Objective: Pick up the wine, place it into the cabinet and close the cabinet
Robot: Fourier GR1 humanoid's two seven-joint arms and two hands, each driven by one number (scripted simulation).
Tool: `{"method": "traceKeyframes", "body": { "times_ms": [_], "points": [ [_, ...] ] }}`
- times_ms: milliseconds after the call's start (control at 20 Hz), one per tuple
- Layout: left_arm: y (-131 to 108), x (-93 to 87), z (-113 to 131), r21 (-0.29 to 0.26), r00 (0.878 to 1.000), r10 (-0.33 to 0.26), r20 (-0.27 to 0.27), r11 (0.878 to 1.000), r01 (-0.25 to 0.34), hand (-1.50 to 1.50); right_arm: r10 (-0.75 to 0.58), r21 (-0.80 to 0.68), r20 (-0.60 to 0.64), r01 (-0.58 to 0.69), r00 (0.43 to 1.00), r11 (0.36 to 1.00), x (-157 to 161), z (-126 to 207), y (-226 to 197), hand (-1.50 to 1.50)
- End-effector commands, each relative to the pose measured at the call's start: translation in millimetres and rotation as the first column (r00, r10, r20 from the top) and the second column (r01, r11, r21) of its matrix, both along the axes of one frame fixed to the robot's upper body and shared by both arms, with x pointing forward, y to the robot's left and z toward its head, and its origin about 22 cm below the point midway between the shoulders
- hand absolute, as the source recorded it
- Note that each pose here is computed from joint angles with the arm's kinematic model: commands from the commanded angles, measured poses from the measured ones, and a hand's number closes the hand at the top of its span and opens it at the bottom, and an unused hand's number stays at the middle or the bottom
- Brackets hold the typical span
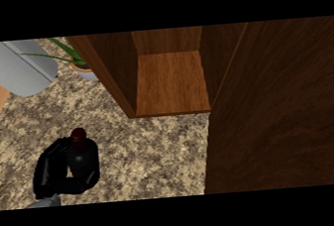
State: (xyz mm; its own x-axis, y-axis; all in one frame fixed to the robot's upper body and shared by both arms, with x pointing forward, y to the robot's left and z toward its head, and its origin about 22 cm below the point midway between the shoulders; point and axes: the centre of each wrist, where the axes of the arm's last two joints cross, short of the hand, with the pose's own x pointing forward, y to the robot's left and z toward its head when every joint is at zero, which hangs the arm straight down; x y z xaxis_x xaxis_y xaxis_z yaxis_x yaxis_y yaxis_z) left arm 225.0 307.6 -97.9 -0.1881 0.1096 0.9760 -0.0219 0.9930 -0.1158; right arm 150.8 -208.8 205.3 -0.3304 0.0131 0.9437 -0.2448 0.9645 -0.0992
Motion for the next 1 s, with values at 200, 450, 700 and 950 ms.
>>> {"method": "traceKeyframes", "body": {
  "times_ms": [200,450,700,950],
  "points": [
    [-3.7,0.4,25.0,0.09,0.988,0.01,0.155,0.996,-0.024,1.5,0.046,0.019,0.048,-0.047,0.998,0.999,-13.9,17.3,-20.8,-1.5],
    [-6.9,1.0,47.6,-0.016,0.978,-0.072,0.197,0.997,0.076,1.5,0.037,0.022,0.034,-0.038,0.999,0.999,-11.0,11.1,-6.4,-1.5],
    [-47.1,9.9,91.5,-0.048,0.973,-0.127,0.195,0.989,0.139,1.5,0.041,0.035,0.036,-0.042,0.998,0.999,-18.1,18.4,-7.5,-1.5],
    [-45.6,-7.4,127.4,0.008,0.971,-0.167,0.173,0.986,0.168,1.5,0.013,0.05,0.02,-0.014,1.0,0.999,-13.9,-1.6,-5.7,-1.5]
  ]
}}
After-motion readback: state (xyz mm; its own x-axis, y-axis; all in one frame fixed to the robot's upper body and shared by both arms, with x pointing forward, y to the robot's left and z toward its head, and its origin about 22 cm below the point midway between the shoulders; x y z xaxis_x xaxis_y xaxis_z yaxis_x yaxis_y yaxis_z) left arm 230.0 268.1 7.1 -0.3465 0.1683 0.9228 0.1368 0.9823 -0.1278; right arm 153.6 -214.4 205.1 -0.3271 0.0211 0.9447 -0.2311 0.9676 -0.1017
